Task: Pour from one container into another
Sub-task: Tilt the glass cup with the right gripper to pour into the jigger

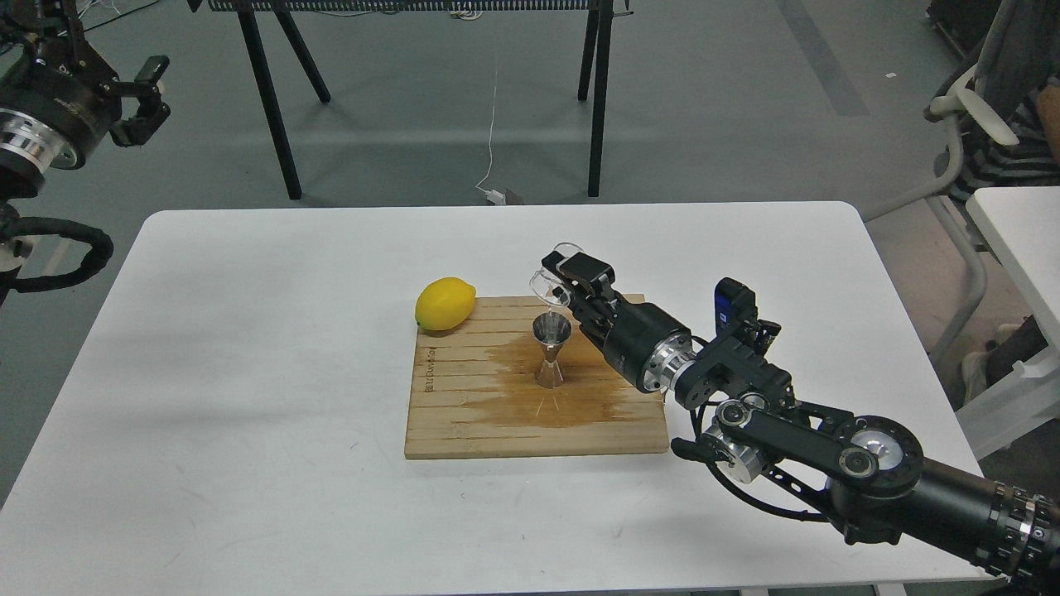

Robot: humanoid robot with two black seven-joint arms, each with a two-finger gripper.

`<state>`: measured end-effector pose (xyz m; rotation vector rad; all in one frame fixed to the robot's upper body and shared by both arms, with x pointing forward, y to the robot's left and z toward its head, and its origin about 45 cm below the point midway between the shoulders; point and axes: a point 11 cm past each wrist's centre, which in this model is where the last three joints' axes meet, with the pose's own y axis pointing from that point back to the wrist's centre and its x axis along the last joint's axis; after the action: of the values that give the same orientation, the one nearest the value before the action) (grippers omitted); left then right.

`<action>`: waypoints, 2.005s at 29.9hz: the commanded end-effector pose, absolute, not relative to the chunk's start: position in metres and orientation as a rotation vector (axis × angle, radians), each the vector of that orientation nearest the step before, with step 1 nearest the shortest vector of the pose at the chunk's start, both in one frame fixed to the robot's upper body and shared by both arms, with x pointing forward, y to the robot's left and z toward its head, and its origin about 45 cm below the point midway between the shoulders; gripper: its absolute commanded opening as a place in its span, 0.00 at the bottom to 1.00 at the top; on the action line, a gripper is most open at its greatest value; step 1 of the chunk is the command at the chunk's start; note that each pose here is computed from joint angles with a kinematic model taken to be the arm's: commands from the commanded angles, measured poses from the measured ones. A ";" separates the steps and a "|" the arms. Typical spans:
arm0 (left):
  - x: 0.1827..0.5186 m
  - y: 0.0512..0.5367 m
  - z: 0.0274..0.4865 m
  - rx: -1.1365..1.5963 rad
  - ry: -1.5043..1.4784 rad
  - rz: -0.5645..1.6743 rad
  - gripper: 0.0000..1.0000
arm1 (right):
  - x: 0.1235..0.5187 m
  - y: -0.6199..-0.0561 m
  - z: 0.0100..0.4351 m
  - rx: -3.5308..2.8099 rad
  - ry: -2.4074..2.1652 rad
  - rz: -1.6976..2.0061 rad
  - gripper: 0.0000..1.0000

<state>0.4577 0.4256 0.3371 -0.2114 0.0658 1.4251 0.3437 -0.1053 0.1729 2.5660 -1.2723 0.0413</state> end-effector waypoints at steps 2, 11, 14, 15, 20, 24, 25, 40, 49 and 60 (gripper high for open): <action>0.457 0.428 0.339 -0.217 0.063 1.430 0.99 | 0.346 -0.107 0.175 2.559 -1.260 0.071 0.23; 0.457 0.423 0.346 -0.220 0.050 1.426 0.99 | 0.351 -0.109 0.181 2.555 -1.242 0.118 0.23; 0.457 0.422 0.346 -0.221 0.049 1.423 0.99 | 0.351 -0.107 0.182 2.556 -1.228 0.129 0.23; 0.457 0.422 0.347 -0.221 0.047 1.424 0.99 | 0.351 -0.107 0.183 2.558 -1.228 0.136 0.23; 0.457 0.423 0.347 -0.220 0.046 1.425 0.99 | 0.352 -0.106 0.185 2.564 -1.223 0.149 0.23; 0.457 0.423 0.347 -0.220 0.046 1.425 0.99 | 0.351 -0.105 0.184 2.561 -1.208 0.151 0.23; 0.457 0.422 0.347 -0.221 0.047 1.424 0.99 | 0.350 -0.103 0.183 2.563 -1.196 0.158 0.23; 0.458 0.425 0.346 -0.214 0.047 1.454 0.99 | 0.349 -0.106 0.181 2.551 -1.178 0.178 0.23; 0.458 0.425 0.346 -0.217 0.046 1.452 0.99 | 0.350 -0.107 0.182 2.550 -1.179 0.181 0.23; 0.458 0.425 0.347 -0.213 0.045 1.453 0.99 | 0.353 -0.115 0.183 2.536 -1.203 0.176 0.23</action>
<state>0.4578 0.4260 0.3468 -0.2151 0.0452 1.4539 0.3512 -0.1122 0.1817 2.5391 -1.1855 0.1896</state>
